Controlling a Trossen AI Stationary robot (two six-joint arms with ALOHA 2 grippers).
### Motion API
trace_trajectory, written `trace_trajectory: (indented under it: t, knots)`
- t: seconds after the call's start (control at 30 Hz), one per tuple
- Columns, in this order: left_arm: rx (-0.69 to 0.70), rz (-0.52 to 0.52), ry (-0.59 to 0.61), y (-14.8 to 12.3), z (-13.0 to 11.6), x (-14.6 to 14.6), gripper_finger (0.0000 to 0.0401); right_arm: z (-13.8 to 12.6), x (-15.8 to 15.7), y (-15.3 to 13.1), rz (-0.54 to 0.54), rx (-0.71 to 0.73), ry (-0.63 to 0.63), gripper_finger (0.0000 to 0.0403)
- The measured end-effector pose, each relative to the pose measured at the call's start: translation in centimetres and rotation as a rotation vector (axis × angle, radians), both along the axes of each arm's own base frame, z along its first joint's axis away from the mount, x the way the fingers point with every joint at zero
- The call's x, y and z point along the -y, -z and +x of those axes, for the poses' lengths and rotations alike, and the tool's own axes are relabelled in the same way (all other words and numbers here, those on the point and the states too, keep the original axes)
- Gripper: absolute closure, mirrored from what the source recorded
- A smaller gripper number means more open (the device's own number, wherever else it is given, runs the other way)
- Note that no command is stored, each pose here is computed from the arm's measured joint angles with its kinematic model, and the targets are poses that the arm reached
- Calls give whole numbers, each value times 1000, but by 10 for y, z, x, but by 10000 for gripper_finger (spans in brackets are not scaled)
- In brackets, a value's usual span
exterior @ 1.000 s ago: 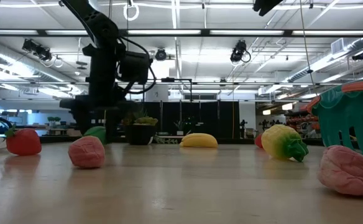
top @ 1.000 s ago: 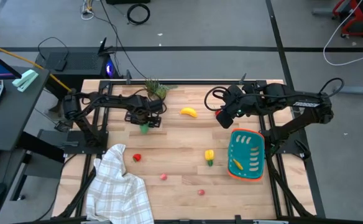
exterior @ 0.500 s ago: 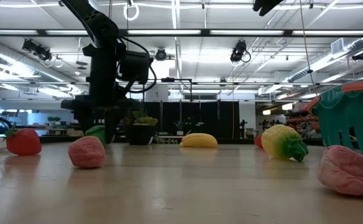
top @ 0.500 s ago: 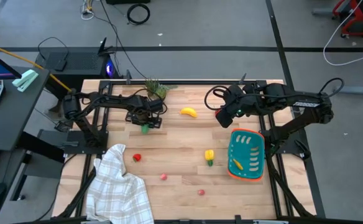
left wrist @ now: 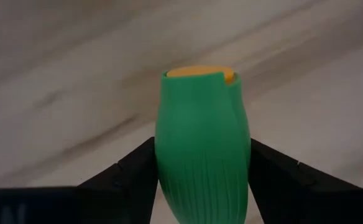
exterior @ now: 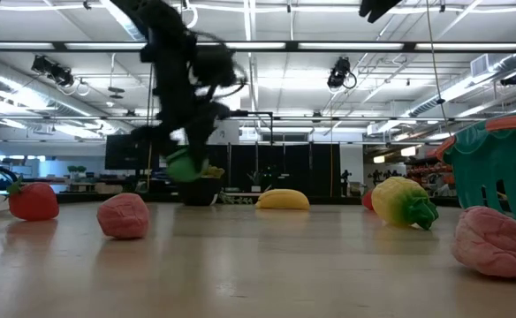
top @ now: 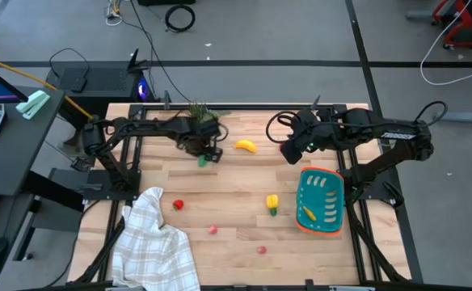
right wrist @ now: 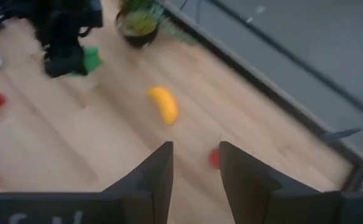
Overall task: Pick and placing Produce into tupperware
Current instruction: Put the green corn into the blue basket
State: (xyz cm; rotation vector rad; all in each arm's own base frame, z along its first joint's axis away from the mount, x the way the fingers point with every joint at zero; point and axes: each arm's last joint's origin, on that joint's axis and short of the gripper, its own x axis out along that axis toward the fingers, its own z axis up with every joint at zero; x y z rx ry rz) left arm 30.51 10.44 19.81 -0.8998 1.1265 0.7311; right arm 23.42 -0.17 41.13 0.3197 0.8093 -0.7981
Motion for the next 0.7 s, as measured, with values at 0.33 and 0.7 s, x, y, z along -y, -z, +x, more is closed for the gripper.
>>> trace_trajectory:
  t: [0.33, 0.7]
  knots:
    - [359, 155, 297, -105, 52, 15, 185, -48, 17, -54, -317, 267, 267, 266]
    - [616, 210, 598, -137, 148, 52, 182, -85, 18, -86, -364, 383, 168, 270]
